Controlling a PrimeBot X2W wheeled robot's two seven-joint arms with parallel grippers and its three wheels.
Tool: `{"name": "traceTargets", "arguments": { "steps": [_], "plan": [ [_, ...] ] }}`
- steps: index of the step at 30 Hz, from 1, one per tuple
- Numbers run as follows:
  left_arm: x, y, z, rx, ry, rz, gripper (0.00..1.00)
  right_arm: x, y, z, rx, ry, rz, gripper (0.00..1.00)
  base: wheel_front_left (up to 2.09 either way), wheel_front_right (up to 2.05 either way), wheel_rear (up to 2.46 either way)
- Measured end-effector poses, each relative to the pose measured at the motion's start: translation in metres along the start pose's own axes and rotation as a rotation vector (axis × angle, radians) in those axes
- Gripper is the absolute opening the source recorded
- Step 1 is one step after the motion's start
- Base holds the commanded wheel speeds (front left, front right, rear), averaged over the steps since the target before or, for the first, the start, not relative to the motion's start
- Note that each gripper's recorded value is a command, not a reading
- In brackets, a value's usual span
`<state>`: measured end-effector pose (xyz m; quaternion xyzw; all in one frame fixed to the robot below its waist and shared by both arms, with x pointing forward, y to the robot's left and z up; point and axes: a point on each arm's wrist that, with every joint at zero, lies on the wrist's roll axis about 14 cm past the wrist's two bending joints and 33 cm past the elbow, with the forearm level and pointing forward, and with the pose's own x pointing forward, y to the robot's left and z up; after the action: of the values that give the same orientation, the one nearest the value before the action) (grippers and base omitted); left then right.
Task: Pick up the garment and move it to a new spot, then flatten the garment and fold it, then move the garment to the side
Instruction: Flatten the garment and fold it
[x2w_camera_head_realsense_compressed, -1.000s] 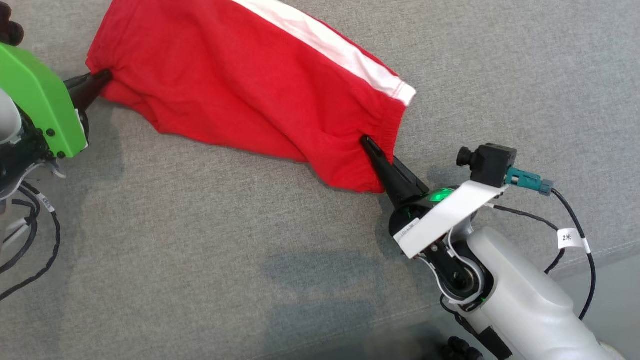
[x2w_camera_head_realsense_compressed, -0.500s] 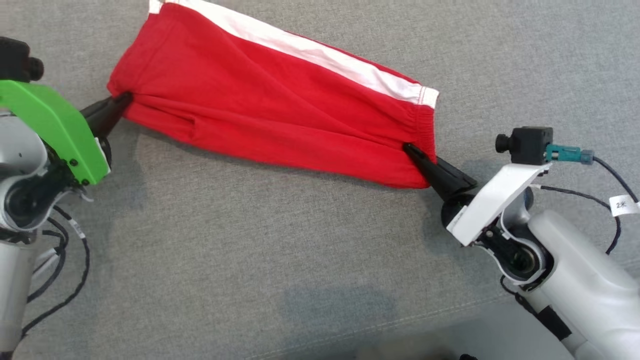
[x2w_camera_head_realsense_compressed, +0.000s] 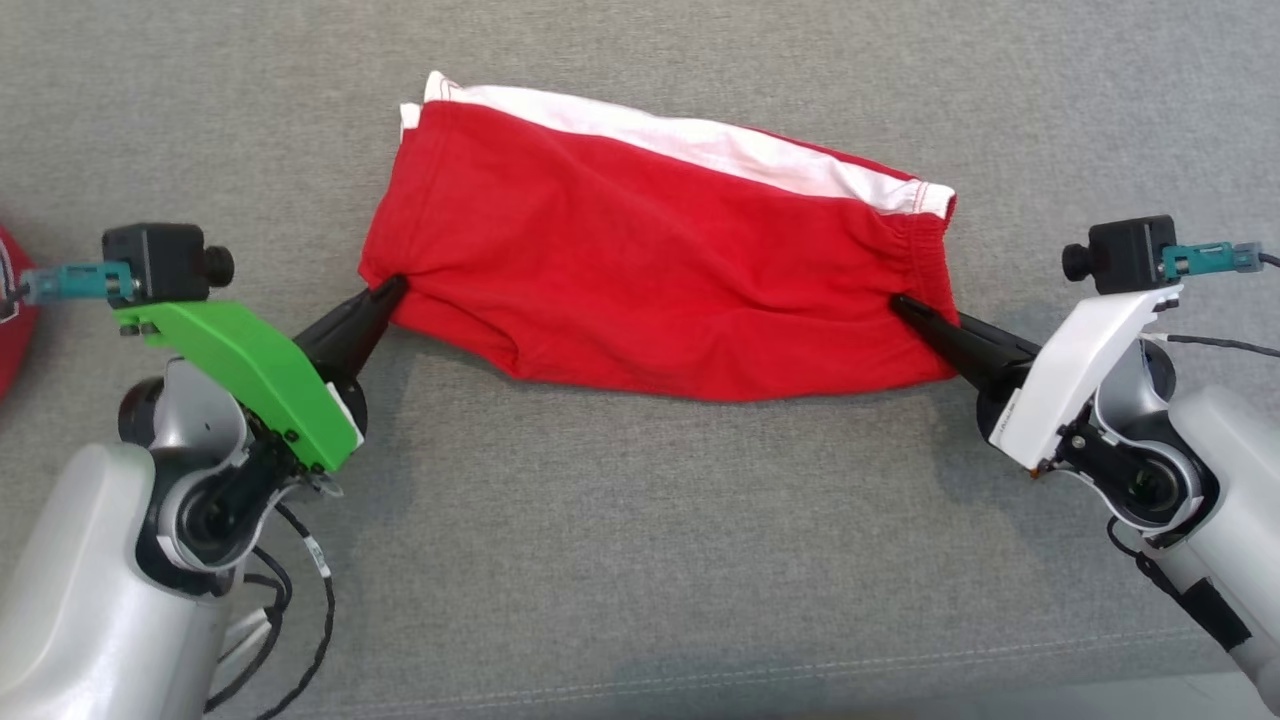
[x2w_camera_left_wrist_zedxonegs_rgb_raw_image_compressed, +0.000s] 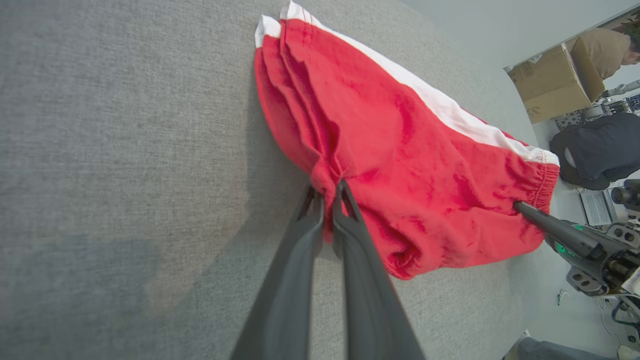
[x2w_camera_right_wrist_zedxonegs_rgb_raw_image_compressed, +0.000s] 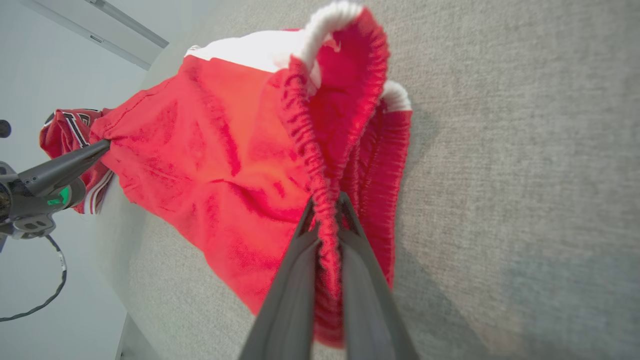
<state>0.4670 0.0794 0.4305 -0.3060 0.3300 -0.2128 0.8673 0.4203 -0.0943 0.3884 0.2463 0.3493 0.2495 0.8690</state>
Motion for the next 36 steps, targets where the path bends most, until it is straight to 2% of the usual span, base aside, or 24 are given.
{"name": "traceTargets", "arguments": {
  "steps": [8, 14, 24, 30, 31, 33, 34, 35, 36],
  "plan": [
    [-0.028, 0.005, -0.01, -0.092, -0.111, 0.044, 0.0, 0.004, 0.006, -0.002, -0.06, 0.097, 0.027, 0.0, 0.0, 0.0, 0.0],
    [-0.053, 0.004, -0.034, -0.144, -0.159, 0.081, 0.0, 0.0, 0.019, -0.002, -0.092, 0.152, 0.057, 0.0, 0.0, 0.0, 0.0],
    [-0.085, 0.012, -0.044, -0.062, -0.224, 0.169, 0.0, -0.008, 0.05, -0.004, -0.167, 0.201, 0.113, 0.0, 0.0, 0.0, 0.0],
    [-0.084, 0.008, -0.052, -0.069, -0.218, 0.163, 0.0, -0.017, 0.054, -0.007, -0.176, 0.202, 0.114, 0.0, 0.0, 0.0, 0.0],
    [-0.082, 0.007, -0.052, -0.067, -0.215, 0.158, 0.0, -0.019, 0.052, -0.01, -0.177, 0.206, 0.102, 0.1, 0.0, 0.0, 0.0],
    [-0.08, 0.003, -0.051, -0.058, -0.217, 0.146, 0.0, -0.023, 0.047, -0.011, -0.187, 0.209, 0.081, 0.47, 0.0, 0.0, 0.0],
    [-0.079, 0.001, -0.05, -0.053, -0.219, 0.141, 0.0, -0.025, 0.044, -0.01, -0.198, 0.209, 0.074, 0.7, 0.0, 0.0, 0.0],
    [-0.077, 0.0, -0.051, -0.053, -0.216, 0.137, 0.0, -0.026, 0.041, -0.009, -0.212, 0.207, 0.063, 1.0, 0.0, 0.0, 0.0],
    [-0.076, 0.0, -0.052, -0.053, -0.21, 0.136, 0.0, -0.028, 0.038, -0.008, -0.226, 0.204, 0.052, 1.0, 0.0, 0.0, 0.0]
  ]
}}
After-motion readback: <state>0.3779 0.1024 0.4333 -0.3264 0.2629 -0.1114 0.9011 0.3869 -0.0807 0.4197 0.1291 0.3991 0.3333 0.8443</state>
